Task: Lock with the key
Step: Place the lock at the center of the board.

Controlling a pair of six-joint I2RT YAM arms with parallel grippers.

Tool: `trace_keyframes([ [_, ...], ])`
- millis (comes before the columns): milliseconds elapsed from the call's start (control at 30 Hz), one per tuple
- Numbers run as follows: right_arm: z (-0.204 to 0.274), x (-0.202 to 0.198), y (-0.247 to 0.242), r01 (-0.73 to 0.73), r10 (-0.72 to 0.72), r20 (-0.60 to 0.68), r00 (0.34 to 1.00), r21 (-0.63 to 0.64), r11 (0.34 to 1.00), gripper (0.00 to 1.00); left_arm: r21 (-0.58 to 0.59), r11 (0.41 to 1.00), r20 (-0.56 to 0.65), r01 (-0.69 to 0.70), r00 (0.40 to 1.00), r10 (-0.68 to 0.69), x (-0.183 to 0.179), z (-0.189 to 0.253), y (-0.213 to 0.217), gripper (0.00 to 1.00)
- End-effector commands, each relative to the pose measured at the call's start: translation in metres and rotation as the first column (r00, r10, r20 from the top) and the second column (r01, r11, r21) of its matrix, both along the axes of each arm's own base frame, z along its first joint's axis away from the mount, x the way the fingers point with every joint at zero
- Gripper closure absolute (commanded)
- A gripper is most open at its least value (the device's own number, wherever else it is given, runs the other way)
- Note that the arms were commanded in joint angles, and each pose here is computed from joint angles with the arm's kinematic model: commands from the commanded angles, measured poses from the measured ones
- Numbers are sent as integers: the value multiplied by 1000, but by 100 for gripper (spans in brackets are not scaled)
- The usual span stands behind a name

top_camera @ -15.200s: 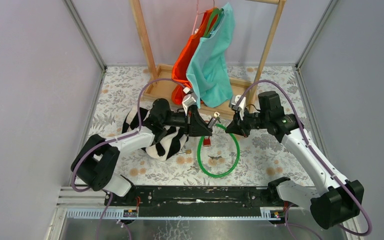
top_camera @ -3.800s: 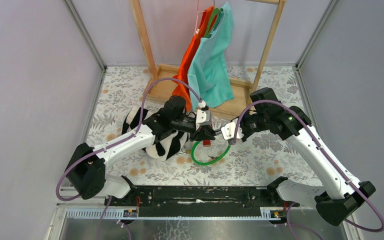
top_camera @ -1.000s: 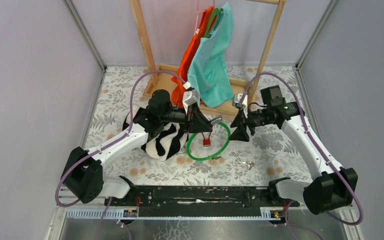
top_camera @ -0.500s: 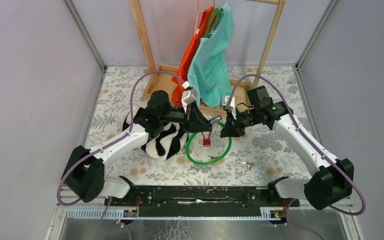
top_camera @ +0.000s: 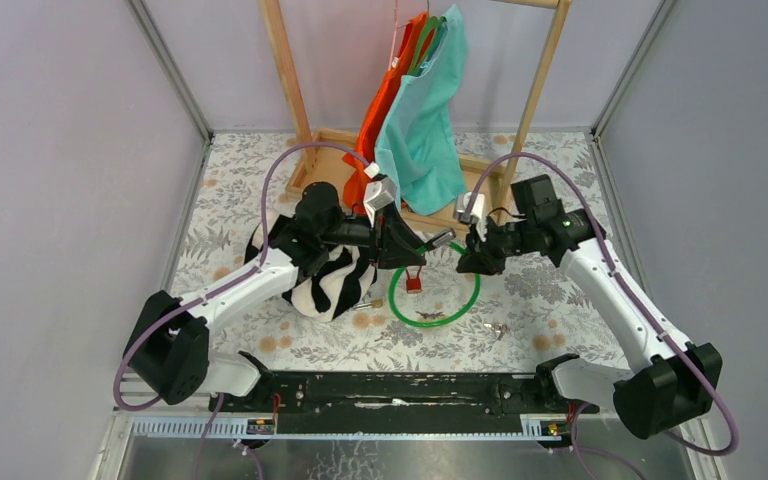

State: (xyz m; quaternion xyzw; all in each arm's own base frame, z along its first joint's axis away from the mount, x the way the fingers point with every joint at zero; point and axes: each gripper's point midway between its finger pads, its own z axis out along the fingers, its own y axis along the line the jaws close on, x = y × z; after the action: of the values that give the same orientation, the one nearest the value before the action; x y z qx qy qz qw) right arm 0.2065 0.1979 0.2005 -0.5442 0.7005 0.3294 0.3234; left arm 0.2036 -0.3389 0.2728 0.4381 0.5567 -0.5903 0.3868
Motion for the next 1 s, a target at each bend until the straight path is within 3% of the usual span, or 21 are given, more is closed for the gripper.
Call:
trace_keyframes([
  [0, -11, 19, -47, 192, -198, -63, 978, -86, 978, 100, -40, 999, 79, -33, 996, 36, 5, 16, 4, 45],
  [100, -22, 29, -74, 277, -289, -100, 952, -119, 954, 100, -28, 998, 81, -60, 995, 62, 9, 15, 4, 31],
  [167, -32, 33, -88, 324, -341, -131, 931, -135, 936, 100, -25, 997, 82, -72, 994, 73, 11, 14, 4, 27],
  [367, -55, 60, -135, 514, -528, -259, 809, -123, 849, 100, -21, 996, 85, -91, 992, 92, 13, 15, 5, 24],
  [533, -77, 79, -153, 598, -578, -387, 719, -81, 798, 100, -20, 996, 90, -89, 992, 90, 12, 14, 6, 24],
  [667, -102, 94, -164, 639, -616, -428, 662, -108, 762, 95, -20, 996, 89, -88, 992, 89, 12, 15, 6, 23],
  [967, -145, 109, -190, 681, -656, -494, 570, -163, 714, 69, -16, 996, 88, -84, 992, 86, 12, 12, 5, 23],
])
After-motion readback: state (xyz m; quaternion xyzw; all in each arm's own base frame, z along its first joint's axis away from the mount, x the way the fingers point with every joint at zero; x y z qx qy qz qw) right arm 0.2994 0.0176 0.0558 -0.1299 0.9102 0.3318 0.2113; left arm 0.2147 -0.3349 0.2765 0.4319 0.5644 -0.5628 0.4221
